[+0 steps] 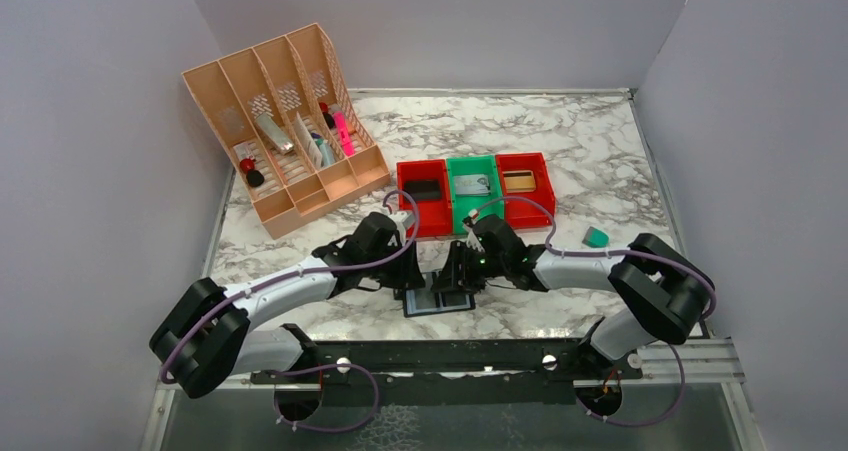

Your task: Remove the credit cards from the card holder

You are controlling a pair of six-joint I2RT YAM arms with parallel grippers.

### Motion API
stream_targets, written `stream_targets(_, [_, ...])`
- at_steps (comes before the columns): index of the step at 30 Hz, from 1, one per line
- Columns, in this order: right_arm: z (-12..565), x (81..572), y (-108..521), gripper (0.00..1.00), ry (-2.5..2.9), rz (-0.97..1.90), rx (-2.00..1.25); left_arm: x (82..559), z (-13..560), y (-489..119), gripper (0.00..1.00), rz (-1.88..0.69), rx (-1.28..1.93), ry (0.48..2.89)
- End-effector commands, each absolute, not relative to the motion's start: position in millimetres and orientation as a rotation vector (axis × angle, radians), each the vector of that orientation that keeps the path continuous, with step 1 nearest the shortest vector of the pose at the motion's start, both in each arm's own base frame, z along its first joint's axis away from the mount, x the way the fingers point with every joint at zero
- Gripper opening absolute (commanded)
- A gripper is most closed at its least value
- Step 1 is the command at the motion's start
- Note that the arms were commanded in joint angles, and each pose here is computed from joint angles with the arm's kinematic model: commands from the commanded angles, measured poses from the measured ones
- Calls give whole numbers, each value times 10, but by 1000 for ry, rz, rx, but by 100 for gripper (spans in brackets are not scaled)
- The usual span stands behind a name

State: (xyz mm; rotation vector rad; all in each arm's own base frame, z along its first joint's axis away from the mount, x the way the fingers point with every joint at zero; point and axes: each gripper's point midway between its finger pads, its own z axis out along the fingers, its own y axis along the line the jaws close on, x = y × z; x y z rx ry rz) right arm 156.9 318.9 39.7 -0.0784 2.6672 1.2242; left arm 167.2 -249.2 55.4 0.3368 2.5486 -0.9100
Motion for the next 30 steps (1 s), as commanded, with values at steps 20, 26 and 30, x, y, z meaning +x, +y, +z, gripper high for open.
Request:
stream_targets(20, [296, 1519, 3185, 37, 2717, 1225, -13, 1490, 154, -2378, 8, -688, 420, 2715])
stream_targets(26, [313, 1546, 3150, 38, 2710, 1193, 7, 1515, 163, -2336, 7, -643, 412, 2711])
stream_targets(30, [340, 1567, 3150, 40, 2692, 1196, 10, 1528, 195, -2327, 6, -638, 410, 2698])
